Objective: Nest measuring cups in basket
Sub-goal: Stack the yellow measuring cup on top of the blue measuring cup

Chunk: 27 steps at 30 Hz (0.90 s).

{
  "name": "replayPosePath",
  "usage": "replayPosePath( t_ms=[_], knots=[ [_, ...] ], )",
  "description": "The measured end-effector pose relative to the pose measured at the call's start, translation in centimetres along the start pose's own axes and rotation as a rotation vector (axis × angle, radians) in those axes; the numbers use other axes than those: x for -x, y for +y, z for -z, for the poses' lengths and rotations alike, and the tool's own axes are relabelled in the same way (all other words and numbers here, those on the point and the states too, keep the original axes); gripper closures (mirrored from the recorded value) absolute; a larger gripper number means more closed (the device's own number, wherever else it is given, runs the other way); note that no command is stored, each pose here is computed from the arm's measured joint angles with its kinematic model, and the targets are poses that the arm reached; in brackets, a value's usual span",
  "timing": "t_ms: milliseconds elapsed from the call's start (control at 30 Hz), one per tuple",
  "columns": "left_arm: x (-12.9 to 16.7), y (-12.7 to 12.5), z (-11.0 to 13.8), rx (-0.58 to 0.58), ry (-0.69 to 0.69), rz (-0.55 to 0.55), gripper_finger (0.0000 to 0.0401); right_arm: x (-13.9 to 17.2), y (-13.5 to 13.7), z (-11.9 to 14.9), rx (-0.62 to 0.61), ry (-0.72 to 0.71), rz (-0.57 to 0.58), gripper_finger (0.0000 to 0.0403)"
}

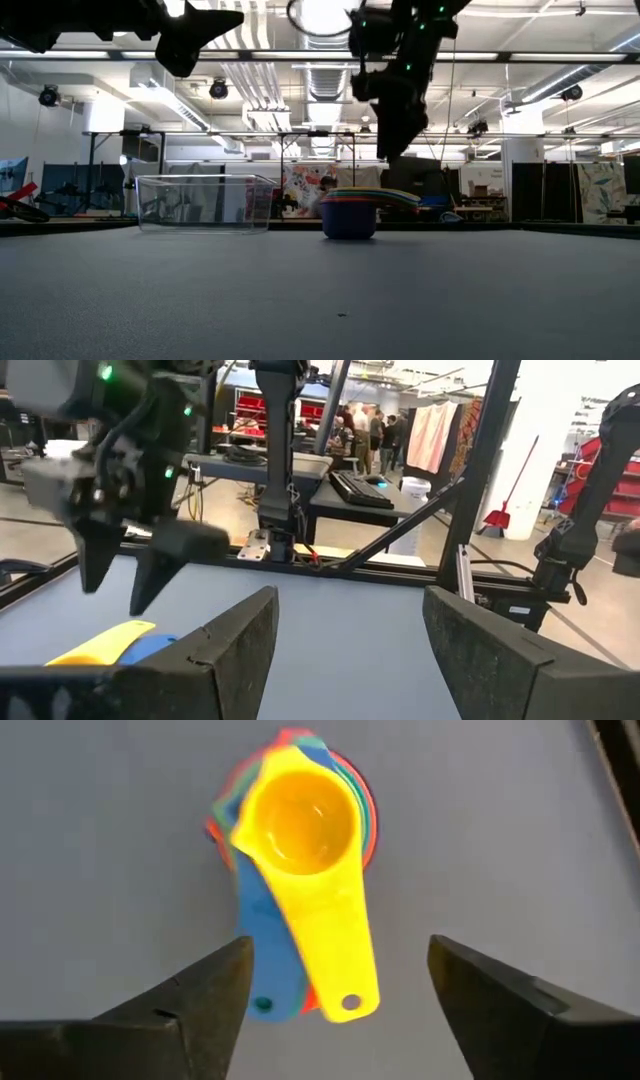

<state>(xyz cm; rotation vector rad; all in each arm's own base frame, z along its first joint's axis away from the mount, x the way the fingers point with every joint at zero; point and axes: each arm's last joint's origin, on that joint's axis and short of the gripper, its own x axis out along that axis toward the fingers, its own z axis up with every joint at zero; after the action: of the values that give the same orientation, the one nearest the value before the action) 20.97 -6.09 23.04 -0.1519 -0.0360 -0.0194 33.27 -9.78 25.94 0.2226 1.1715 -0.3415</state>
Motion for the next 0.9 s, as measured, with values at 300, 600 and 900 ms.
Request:
replayPosePath(
  t_ms=[300,600,900],
  knots=[
    [0.0,0.0,0.2,-0.006,0.019,-0.003,0.0168,-2.0,0.0,0.0,0.034,0.061,-0.024,0.0051],
    [0.0,0.0,0.2,-0.006,0.021,-0.003,0.0168,-2.9,-1.7,-0.2,-0.005,0.074,-0.079,0.0037],
    [0.0,0.0,0.2,-0.002,0.021,-0.003,0.0168,-3.1,-2.6,-0.3,-0.047,0.08,-0.125,0.0037]
  ],
)
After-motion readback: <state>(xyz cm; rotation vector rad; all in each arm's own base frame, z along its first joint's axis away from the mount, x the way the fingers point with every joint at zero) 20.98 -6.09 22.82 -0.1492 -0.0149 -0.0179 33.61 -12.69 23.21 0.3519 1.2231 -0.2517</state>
